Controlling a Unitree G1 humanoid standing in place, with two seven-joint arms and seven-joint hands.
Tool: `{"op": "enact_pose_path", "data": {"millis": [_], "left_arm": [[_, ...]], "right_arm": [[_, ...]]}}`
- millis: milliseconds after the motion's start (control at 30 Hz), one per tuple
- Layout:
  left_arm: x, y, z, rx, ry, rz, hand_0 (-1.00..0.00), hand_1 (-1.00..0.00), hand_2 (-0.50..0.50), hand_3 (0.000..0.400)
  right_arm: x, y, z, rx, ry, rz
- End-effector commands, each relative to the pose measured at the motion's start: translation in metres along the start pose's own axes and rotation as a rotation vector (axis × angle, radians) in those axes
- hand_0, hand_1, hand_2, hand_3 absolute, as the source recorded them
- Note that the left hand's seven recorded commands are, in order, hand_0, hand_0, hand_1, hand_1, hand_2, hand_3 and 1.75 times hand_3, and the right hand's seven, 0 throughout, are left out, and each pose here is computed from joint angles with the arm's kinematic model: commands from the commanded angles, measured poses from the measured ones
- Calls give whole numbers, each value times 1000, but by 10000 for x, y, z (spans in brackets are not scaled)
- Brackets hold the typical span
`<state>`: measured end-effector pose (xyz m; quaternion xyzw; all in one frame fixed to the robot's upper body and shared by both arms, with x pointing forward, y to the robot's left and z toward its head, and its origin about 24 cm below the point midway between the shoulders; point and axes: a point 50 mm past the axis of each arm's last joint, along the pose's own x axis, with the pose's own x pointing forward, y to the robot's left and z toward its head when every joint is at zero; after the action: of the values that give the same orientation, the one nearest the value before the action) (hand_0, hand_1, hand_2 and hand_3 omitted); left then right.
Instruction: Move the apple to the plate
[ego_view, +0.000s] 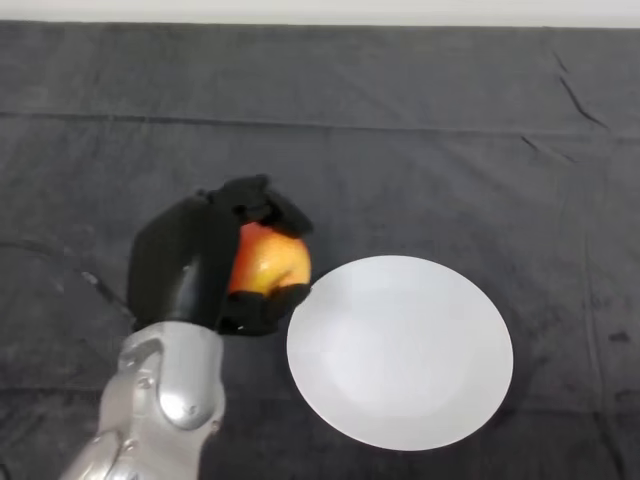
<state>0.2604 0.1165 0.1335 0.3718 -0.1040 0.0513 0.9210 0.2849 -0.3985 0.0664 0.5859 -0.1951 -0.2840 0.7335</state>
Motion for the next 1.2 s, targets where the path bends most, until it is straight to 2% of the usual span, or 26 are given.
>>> {"op": "enact_pose_path", "data": {"millis": [33,333,633,1200], "left_arm": [[92,33,148,15,-74,45,-1000,-1000,0,400],[136,-269,295,3,-129,-56,-1000,-1000,0,400],[95,-585,406,-15,-178,-178,-1000,-1000,0,400],[10,-891,393,-26,-209,-336,-1000,-1000,0,400]], "right_arm": [[35,87,77,15,-31,23],[36,87,78,16,-31,23],[36,87,78,16,-31,24],[36,87,78,17,-32,24]]}}
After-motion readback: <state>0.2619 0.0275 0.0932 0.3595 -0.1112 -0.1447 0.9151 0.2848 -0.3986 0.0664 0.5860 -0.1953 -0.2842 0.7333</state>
